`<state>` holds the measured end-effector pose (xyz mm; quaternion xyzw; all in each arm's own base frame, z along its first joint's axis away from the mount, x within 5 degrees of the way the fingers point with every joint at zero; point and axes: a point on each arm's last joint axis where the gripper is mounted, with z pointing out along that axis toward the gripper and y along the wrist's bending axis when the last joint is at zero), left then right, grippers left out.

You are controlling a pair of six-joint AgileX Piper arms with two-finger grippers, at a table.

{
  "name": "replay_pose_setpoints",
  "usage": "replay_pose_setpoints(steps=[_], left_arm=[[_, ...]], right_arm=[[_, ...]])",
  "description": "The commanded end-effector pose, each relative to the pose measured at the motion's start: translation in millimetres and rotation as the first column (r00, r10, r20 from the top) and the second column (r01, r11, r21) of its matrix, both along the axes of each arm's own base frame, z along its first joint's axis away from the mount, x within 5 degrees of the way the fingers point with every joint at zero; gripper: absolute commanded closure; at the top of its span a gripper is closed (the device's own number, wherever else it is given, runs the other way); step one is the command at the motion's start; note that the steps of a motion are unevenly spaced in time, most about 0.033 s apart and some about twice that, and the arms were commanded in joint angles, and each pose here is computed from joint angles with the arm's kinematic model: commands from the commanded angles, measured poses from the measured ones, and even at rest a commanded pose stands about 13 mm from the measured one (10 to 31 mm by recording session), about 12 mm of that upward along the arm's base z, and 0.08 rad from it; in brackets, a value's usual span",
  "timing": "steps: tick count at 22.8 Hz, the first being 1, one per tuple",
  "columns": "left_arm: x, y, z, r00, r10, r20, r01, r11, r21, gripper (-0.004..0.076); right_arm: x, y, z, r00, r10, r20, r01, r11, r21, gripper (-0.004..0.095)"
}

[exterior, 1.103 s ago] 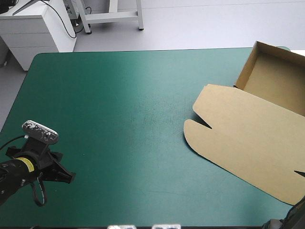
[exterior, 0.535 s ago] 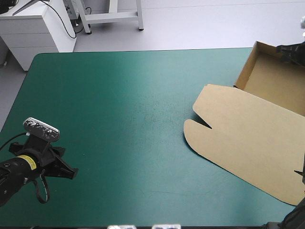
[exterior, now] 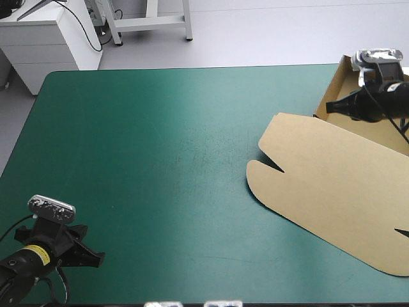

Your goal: Fold the box

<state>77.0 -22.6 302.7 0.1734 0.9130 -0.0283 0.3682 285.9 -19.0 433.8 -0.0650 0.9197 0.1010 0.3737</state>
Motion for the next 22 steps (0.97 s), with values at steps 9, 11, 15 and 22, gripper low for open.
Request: replay_pose_setpoints(steps=[9,11,15,22], left_arm=[[-4.1,-3.1,-3.8,0.999,0.003,0.038,0.0,0.996,-0.087,0.0732],[-4.2,-3.2,-3.8,0.999,0.003,0.037,0.001,0.996,-0.09,0.0732],[-4.8,-3.3,-4.4,1.0,0.002,0.028,0.001,0.996,-0.091,0.0732],[-5.9,-5.2,-4.7,1.0,-0.003,0.013,0.005,0.993,-0.114,0.0732]], right_arm=[[-161.6,31.3,-48.5,0.971,0.056,0.234,-0.042,0.997,-0.065,0.0913],[-179.7,35.7,-65.4,0.971,0.061,0.233,-0.05,0.997,-0.054,0.0913],[-202.6,40.0,-94.6,0.973,0.065,0.222,-0.055,0.997,-0.051,0.0913],[-224.5,44.8,-126.6,0.978,0.081,0.19,-0.073,0.996,-0.048,0.0913]])
